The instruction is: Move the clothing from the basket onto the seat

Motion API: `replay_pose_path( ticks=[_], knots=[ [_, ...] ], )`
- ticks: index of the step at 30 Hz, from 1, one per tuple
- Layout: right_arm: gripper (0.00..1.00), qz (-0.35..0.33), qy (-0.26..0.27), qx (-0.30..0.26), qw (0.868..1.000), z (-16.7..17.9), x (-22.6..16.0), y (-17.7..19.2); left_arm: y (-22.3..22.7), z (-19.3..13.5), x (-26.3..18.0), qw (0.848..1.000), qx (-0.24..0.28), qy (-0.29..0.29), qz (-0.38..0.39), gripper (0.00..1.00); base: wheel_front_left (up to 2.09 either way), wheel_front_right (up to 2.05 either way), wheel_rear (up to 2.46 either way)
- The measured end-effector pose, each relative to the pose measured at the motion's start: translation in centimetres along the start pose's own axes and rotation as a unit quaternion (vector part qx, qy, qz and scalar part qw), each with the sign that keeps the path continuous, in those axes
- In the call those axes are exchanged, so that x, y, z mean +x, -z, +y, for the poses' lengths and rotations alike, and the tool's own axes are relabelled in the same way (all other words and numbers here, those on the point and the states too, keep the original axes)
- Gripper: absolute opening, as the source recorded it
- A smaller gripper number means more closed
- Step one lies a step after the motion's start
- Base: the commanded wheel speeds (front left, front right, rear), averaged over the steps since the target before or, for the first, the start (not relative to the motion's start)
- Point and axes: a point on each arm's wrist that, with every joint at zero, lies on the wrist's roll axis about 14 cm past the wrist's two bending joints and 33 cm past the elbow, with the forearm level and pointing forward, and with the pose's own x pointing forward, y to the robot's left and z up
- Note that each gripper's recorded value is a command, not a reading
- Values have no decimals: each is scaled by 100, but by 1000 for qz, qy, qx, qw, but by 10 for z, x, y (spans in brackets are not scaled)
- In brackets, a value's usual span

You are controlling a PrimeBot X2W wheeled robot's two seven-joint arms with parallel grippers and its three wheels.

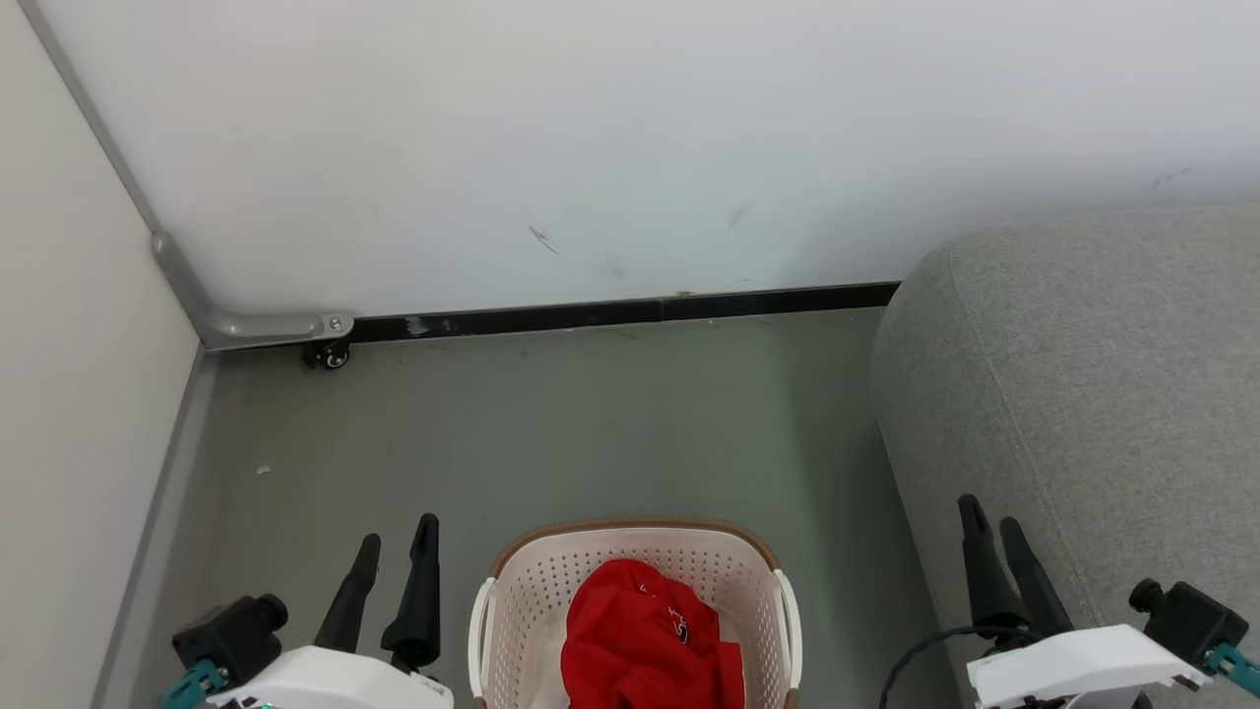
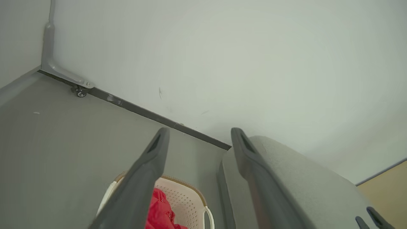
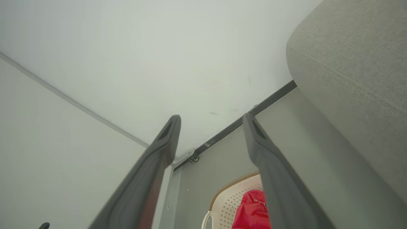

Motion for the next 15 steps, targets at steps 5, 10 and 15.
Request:
replay_pose_path(
  ticks=[5, 10, 15],
  knots=[
    [100, 4, -5, -32, 999, 2, 0, 4, 4, -7, -1, 999, 53, 13, 2, 100, 0, 0, 0],
    [100, 8, -11, -65, 998, 5, 0, 7, 8, -12, -1, 994, 110, 22, 4, 100, 0, 0, 0],
    [100, 5, -23, -98, 995, 11, 4, 6, 11, -14, -3, 985, 167, 30, 3, 100, 0, 0, 0]
  ],
)
